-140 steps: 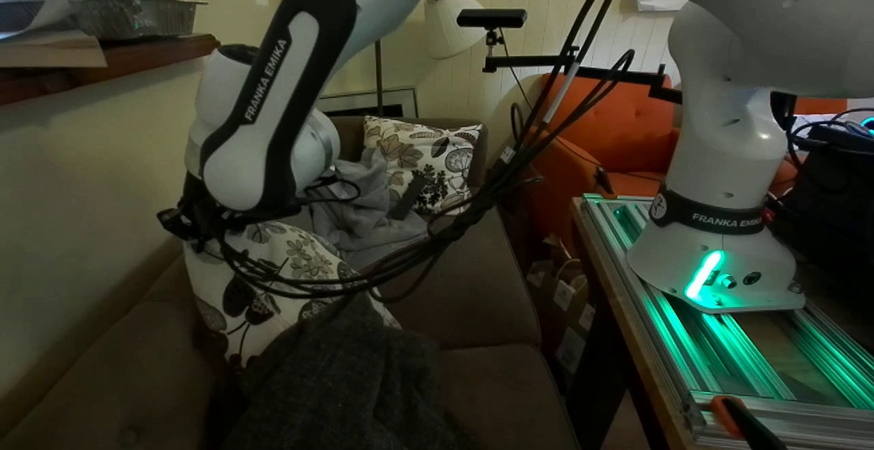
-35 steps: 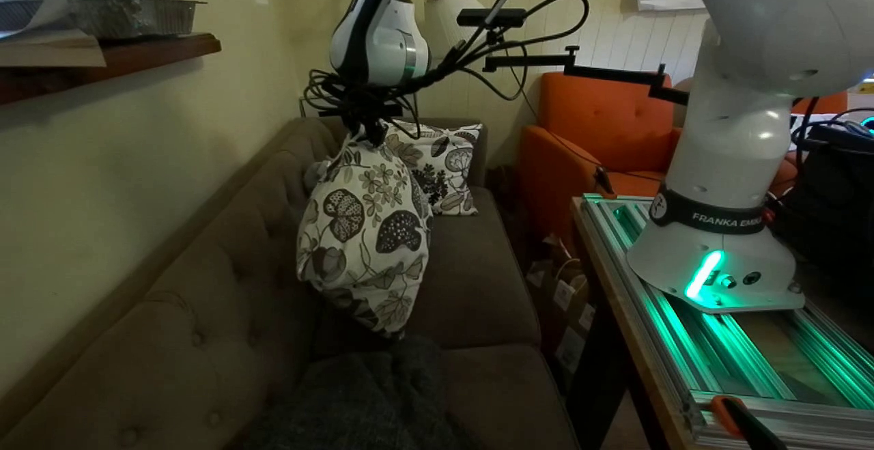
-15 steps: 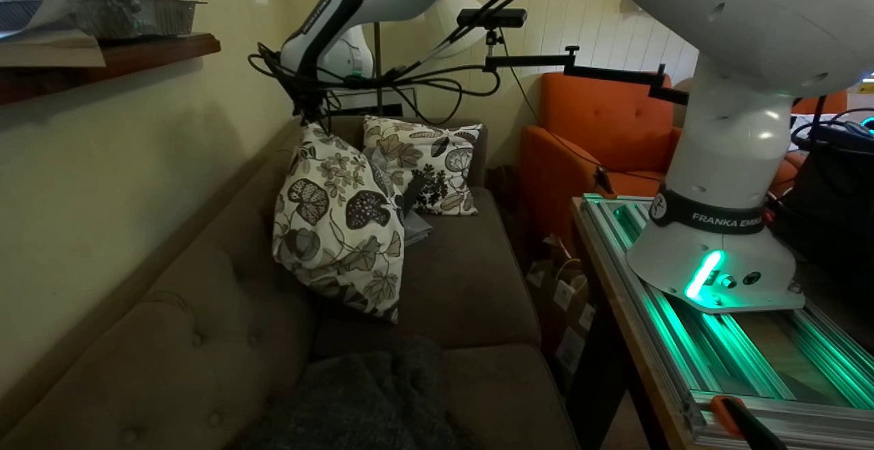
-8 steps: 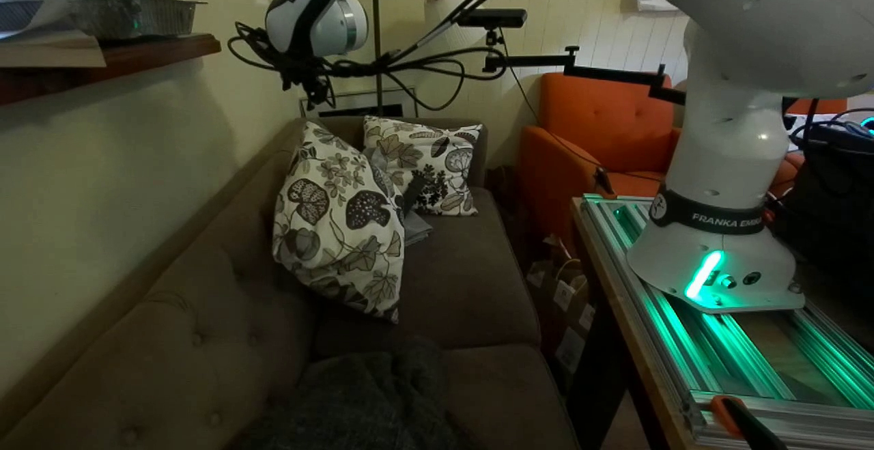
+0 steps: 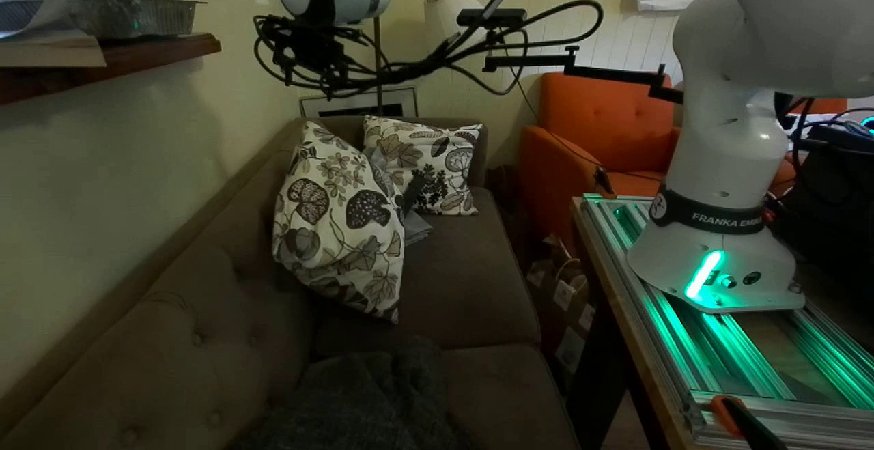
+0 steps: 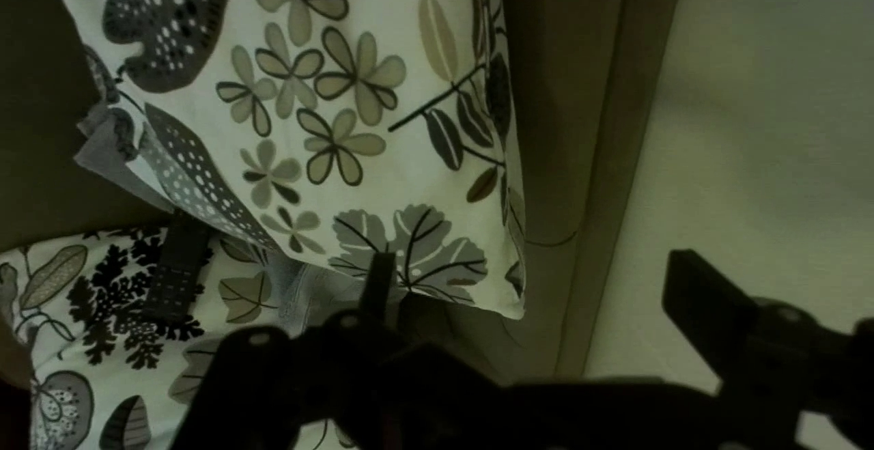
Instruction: Move the flowery pillow on the left to the right
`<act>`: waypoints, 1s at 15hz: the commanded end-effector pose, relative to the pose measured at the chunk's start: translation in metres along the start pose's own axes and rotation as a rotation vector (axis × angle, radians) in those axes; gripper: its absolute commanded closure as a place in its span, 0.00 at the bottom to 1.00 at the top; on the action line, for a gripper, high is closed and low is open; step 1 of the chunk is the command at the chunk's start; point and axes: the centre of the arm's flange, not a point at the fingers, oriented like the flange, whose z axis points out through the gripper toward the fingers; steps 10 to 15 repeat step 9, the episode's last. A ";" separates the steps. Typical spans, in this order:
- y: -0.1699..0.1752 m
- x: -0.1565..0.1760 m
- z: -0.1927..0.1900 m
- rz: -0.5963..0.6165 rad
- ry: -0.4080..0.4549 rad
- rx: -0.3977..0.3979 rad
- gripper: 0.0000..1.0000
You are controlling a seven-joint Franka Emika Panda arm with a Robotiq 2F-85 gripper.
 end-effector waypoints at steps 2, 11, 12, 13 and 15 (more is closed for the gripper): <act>0.059 0.005 -0.065 -0.208 -0.143 0.024 0.00; 0.063 0.003 -0.083 -0.341 -0.235 0.060 0.00; 0.063 0.003 -0.083 -0.341 -0.235 0.060 0.00; 0.063 0.003 -0.083 -0.341 -0.235 0.060 0.00; 0.063 0.003 -0.083 -0.341 -0.235 0.060 0.00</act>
